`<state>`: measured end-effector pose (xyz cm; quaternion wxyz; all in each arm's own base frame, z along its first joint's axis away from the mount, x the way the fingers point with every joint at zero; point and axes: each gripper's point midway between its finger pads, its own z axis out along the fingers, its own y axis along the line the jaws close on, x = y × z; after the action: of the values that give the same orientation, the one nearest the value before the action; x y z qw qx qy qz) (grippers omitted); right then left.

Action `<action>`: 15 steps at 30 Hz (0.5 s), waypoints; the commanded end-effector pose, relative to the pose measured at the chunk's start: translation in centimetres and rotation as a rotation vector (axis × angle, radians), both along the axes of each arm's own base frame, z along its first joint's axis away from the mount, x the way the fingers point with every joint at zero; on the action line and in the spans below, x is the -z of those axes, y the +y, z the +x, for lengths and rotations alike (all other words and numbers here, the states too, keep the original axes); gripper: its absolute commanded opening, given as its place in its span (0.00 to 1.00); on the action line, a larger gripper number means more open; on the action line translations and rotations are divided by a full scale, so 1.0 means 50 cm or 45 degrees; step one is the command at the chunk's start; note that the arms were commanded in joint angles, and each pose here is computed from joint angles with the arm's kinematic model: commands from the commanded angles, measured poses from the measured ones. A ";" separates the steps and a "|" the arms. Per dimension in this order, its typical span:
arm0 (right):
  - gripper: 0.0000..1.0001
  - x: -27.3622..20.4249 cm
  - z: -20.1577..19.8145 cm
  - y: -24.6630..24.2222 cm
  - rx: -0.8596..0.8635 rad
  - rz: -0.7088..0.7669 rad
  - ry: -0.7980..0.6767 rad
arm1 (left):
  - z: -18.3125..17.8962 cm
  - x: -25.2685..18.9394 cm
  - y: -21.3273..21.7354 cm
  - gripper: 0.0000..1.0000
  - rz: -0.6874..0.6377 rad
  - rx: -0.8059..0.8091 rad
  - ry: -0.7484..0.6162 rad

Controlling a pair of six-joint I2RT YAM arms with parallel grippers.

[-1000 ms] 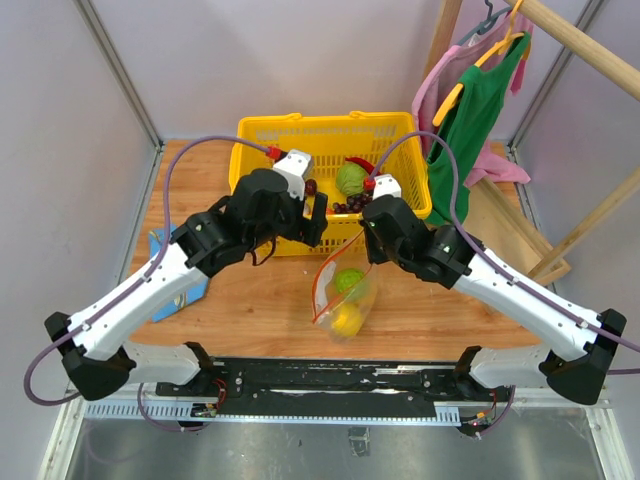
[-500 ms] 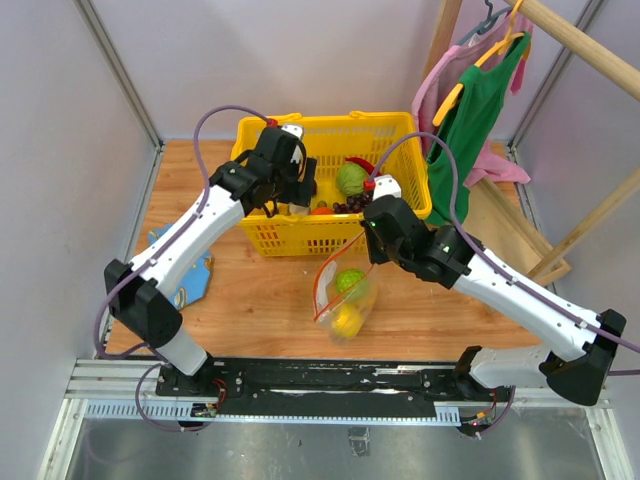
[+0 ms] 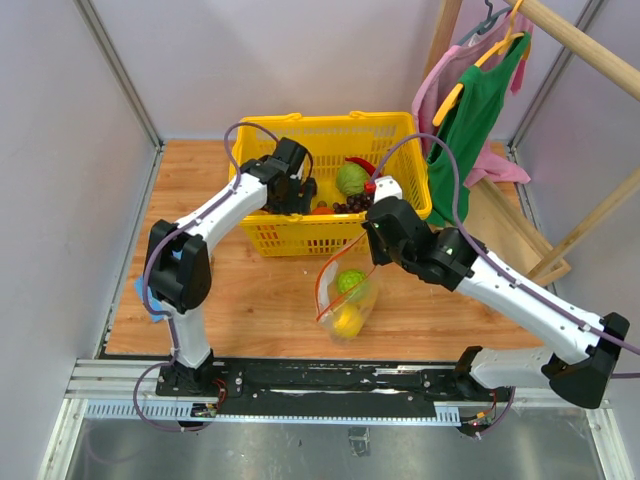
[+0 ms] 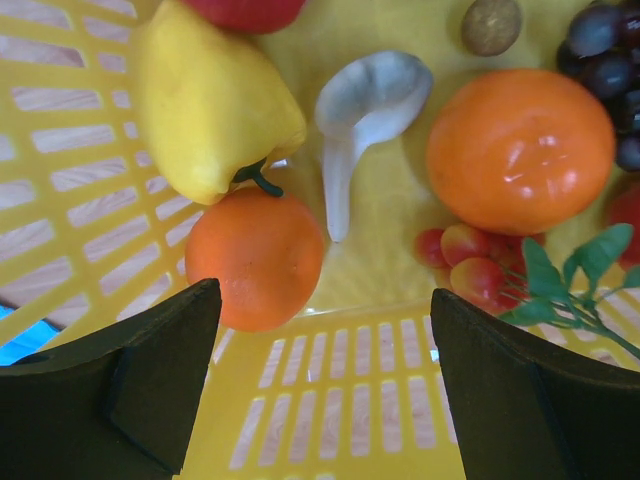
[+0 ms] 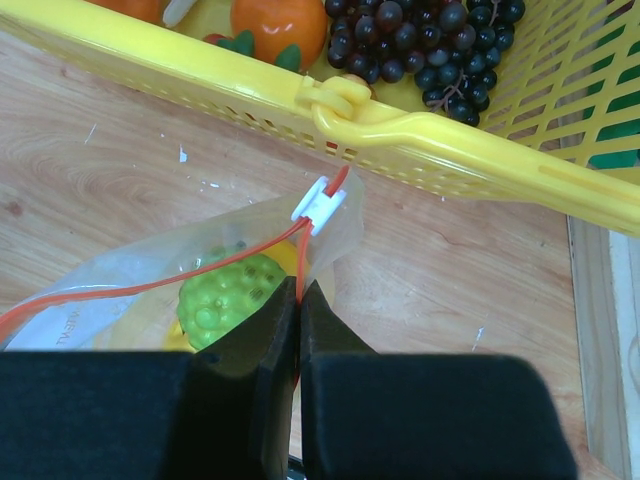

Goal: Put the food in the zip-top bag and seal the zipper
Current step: Pick up the fake fruit from the bin.

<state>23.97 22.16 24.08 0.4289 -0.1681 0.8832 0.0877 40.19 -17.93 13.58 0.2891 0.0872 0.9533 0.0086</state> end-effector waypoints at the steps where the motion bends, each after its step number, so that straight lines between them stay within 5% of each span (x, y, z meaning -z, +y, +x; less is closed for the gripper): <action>1: 0.05 -0.009 0.008 -0.017 0.017 0.008 -0.035 | -0.003 0.065 0.020 0.89 0.068 -0.022 0.081; 15: 0.05 -0.007 0.006 -0.027 0.021 0.016 -0.034 | -0.030 0.198 0.054 0.92 0.225 -0.056 0.270</action>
<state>24.05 21.39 23.96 0.4311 -0.1636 0.8831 0.0873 39.27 -15.78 4.61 0.1943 0.0953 0.9729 0.0819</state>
